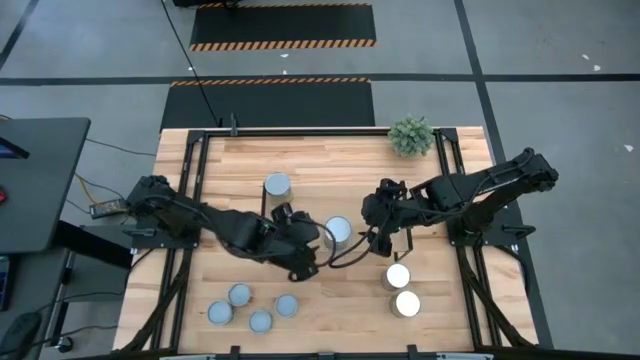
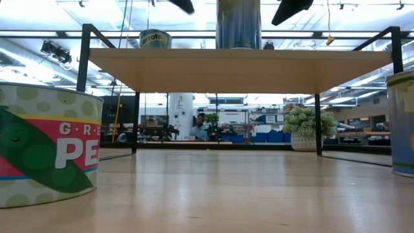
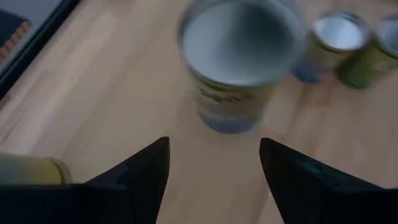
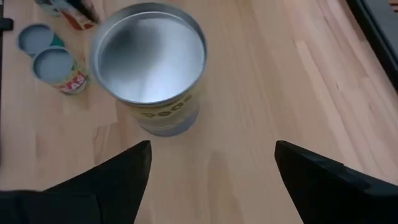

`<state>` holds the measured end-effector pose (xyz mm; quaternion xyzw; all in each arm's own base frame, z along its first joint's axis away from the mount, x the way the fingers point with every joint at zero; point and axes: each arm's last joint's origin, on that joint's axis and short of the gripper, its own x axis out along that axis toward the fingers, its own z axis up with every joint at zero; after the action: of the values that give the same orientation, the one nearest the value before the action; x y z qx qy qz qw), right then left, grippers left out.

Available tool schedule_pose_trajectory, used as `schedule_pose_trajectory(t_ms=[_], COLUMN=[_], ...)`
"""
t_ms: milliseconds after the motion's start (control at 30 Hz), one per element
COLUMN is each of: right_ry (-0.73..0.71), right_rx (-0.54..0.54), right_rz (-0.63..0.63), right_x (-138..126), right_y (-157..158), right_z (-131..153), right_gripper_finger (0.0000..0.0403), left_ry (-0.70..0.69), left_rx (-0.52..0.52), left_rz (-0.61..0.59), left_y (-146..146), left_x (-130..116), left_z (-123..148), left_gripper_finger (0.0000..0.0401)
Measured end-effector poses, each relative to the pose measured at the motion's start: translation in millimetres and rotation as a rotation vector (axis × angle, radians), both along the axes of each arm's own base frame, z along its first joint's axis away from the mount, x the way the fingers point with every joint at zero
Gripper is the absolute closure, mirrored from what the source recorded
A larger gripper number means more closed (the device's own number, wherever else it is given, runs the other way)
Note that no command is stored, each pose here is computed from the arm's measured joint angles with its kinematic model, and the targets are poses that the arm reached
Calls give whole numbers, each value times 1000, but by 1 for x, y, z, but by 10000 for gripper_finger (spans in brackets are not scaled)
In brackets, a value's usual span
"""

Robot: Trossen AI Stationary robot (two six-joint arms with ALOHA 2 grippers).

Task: Pick and place cans onto a shelf
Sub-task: Put the canned peas on the shelf

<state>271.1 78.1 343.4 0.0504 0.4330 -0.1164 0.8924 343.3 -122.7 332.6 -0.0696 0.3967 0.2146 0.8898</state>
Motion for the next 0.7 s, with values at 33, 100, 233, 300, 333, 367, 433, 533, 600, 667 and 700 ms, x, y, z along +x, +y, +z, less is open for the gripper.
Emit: schedule_pose_trajectory(t_ms=[33,100,233,300,333,367,433,533,600,667,700], right_ry=[3,9,12,-3,-4,-4,-20,-36,-59,-88,-99], right_rx=[6,12,17,14,8,0,-10,-30,-42,-53,-59], right_rz=[-6,-14,-19,-21,-25,-26,-33,-36,-36,-38,-37], right_x=[0,0,1,3,4,5,8,12,16,20,22], right_y=[0,2,4,3,2,0,-4,-13,-20,-27,-30], right_z=[-2,-5,-12,-14,-16,-17,-18,-19,-17,-15,-14], right_gripper_finger=[55,55,55,55,55,55,55,55,55,55,55], left_ry=[1,9,2,0,0,2,15,19,20,21,21], left_rx=[7,20,32,27,17,3,-20,-34,-33,-32,-32], left_rz=[15,38,84,94,92,83,55,35,22,11,7], left_y=[3,10,24,28,30,31,29,24,20,17,16], left_x=[2,4,8,9,9,10,10,9,8,7,6], left_z=[-2,-3,-2,-1,0,0,-1,-1,-1,-1,-1], left_gripper_finger=[147,147,147,147,147,147,147,147,147,147,147])
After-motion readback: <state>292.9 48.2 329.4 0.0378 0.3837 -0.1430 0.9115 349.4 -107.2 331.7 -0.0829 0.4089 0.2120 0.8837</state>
